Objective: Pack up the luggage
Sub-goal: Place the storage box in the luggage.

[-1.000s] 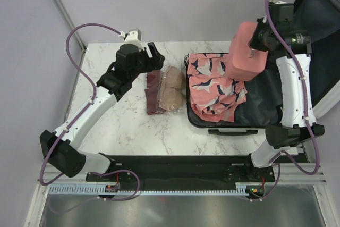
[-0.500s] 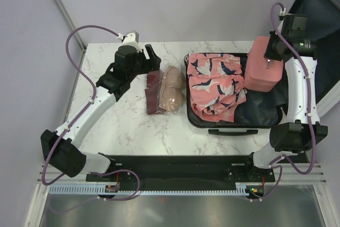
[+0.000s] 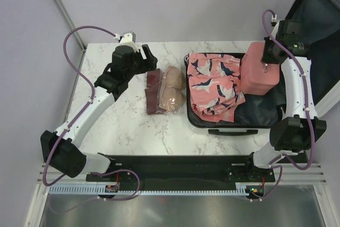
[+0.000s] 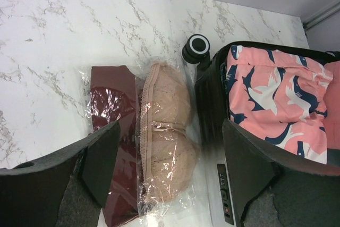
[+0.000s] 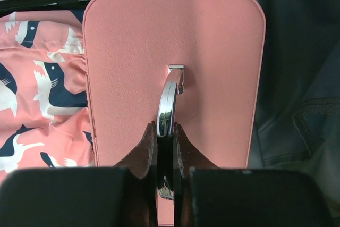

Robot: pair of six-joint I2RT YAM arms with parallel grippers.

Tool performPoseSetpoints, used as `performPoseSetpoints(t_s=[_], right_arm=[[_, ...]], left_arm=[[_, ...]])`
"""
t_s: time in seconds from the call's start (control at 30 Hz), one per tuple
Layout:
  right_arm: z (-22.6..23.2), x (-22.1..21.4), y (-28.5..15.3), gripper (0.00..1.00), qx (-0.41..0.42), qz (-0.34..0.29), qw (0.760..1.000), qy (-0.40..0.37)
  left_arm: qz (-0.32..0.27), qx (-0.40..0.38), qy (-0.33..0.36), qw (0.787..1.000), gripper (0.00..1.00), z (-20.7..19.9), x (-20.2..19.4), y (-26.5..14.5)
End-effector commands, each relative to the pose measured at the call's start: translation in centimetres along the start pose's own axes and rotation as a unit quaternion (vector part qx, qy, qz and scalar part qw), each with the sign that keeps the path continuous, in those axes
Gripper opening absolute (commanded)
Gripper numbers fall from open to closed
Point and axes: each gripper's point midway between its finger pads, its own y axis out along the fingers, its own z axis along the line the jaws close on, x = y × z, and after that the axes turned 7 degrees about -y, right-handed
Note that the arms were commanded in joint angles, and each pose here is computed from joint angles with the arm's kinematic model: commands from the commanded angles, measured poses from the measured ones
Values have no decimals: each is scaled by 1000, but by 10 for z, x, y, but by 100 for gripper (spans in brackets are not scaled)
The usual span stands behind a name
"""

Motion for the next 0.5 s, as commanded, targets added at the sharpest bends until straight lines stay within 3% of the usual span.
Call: performPoseSetpoints(t_s=[0.0,0.17,0.47], right_arm=[[-17,50,-18,0,-33,-87,995,-20],[-30,45,-21,0,-67,-80,994,-37],[-20,23,3,0,-41,-51,997,-47]], left_arm=[[-25,-25,11,999,84,-9,17,-6],[-22,-28,10,999,84,-11,17,-4],[-7,-46,16,999,84,-19,16,9]])
